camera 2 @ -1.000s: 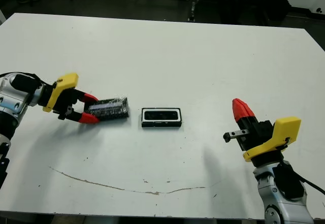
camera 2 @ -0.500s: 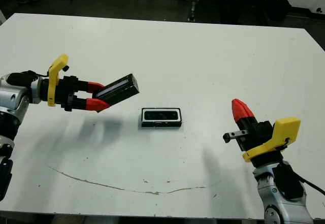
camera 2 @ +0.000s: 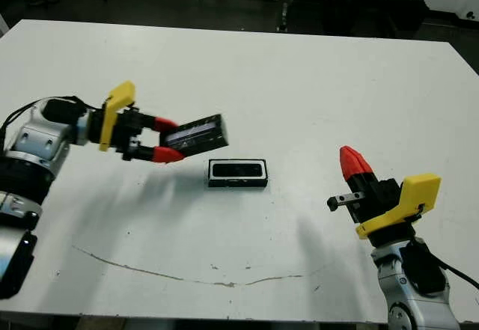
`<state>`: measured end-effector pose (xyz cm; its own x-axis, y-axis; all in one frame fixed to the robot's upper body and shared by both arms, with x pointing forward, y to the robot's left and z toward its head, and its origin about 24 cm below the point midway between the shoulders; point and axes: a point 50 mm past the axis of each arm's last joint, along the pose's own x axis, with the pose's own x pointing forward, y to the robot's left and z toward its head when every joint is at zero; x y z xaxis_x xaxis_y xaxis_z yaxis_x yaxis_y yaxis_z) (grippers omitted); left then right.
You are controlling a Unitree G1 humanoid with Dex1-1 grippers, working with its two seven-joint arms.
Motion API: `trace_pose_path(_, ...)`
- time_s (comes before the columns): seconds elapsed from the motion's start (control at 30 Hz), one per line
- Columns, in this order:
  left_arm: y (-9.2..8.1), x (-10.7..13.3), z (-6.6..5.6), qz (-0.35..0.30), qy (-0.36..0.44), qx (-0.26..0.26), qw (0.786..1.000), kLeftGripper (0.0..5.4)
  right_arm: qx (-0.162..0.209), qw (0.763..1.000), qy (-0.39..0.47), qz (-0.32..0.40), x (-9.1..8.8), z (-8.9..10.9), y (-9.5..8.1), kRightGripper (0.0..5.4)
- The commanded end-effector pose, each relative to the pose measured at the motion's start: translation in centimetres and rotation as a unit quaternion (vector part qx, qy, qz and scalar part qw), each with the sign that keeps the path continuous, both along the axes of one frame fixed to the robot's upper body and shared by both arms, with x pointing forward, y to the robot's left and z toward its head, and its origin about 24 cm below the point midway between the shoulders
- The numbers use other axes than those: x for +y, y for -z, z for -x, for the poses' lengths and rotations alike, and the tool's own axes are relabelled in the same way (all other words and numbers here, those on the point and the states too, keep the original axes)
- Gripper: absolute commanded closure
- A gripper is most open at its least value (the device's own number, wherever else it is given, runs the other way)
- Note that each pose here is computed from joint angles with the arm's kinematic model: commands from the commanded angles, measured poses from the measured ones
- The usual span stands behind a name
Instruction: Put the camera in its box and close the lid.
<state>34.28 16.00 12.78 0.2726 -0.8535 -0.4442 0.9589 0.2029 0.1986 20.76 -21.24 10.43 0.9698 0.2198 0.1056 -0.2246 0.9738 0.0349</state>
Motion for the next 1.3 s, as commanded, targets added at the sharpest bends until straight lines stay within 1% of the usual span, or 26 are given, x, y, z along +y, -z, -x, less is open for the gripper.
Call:
trace_pose_path(0.03,0.8,-0.4,0.3,-0.014,-0.008,-0.002,1.0,2.23,0.007,1.0,-0.002,0.001,-0.1,0.1,0.2,5.4)
trace_pose_path(0.27,1.5,-0.6,0.3,-0.014,-0.012,0.026,0.999,2.23,0.007,1.0,-0.006,0.0,-0.1,0.1,0.2,5.4)
trace_pose_path(0.43,1.7,-0.6,0.3,-0.016,0.008,0.041,0.999,2.23,0.006,1.0,-0.005,0.002,0.0,0.1,0.2,5.4)
trace_pose_path(0.73,2.0,-0.4,-0.3,-0.036,0.025,0.058,0.997,2.23,0.006,1.0,-0.008,0.004,0.0,0.0,0.1,5.4)
trace_pose_path(0.97,2.5,-1.0,-0.8,-0.047,0.041,0.076,0.995,2.23,0.012,1.0,-0.006,0.01,0.1,0.0,0.1,5.4)
trace_pose_path(1.2,2.8,-1.8,-0.8,-0.04,0.067,0.104,0.992,2.23,0.012,1.0,-0.015,0.005,0.1,0.0,0.2,5.4)
trace_pose_path(1.3,2.9,-2.0,-0.8,-0.04,0.072,0.105,0.991,2.23,0.009,1.0,-0.015,0.002,0.0,0.0,0.3,5.4)
